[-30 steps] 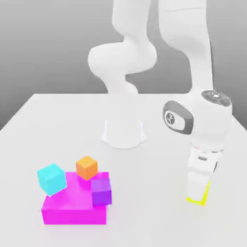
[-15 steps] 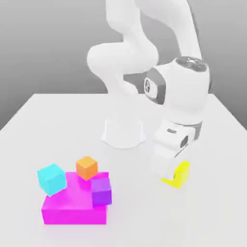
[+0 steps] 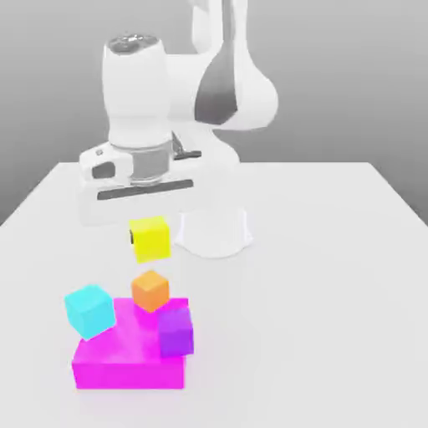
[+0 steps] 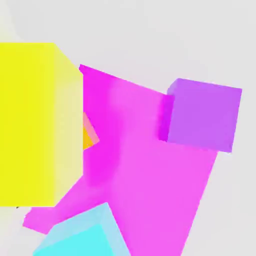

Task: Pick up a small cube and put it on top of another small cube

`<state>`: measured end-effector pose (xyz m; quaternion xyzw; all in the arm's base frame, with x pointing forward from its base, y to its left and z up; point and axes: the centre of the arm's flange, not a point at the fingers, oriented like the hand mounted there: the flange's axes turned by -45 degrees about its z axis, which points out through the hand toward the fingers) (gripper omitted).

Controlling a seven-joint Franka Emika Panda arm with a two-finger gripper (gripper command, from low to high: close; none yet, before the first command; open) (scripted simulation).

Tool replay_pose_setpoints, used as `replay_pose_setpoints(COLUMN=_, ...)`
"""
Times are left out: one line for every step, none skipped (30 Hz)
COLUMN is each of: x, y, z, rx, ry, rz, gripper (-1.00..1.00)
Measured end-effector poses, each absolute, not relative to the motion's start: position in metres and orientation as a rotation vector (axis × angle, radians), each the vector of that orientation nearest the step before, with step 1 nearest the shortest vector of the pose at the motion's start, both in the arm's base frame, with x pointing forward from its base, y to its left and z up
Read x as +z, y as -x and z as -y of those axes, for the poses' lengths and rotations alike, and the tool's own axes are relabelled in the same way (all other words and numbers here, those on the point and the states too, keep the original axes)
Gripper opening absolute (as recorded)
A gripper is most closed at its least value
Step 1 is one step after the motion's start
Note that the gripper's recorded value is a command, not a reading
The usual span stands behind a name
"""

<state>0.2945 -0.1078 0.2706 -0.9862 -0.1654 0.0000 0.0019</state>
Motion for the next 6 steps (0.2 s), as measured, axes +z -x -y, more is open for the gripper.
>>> replay_pose_setpoints(x=0.262, y=-0.294, z=0.108, rx=0.0, ry=3.095, rz=0.517, gripper=-1.0)
replay_pose_setpoints(x=0.252, y=-0.293, z=0.108, rx=0.0, ry=3.096, rz=0.516, gripper=-1.0)
replay_pose_setpoints(x=0.243, y=-0.293, z=0.108, rx=0.001, ry=3.097, rz=0.516, gripper=-1.0)
replay_pose_setpoints(x=0.239, y=-0.292, z=0.108, rx=0.001, ry=3.098, rz=0.515, gripper=1.0)
replay_pose_setpoints(x=0.239, y=-0.292, z=0.108, rx=0.001, ry=3.098, rz=0.515, gripper=1.0)
replay_pose_setpoints(x=0.239, y=-0.292, z=0.108, rx=0.001, ry=3.098, rz=0.515, gripper=1.0)
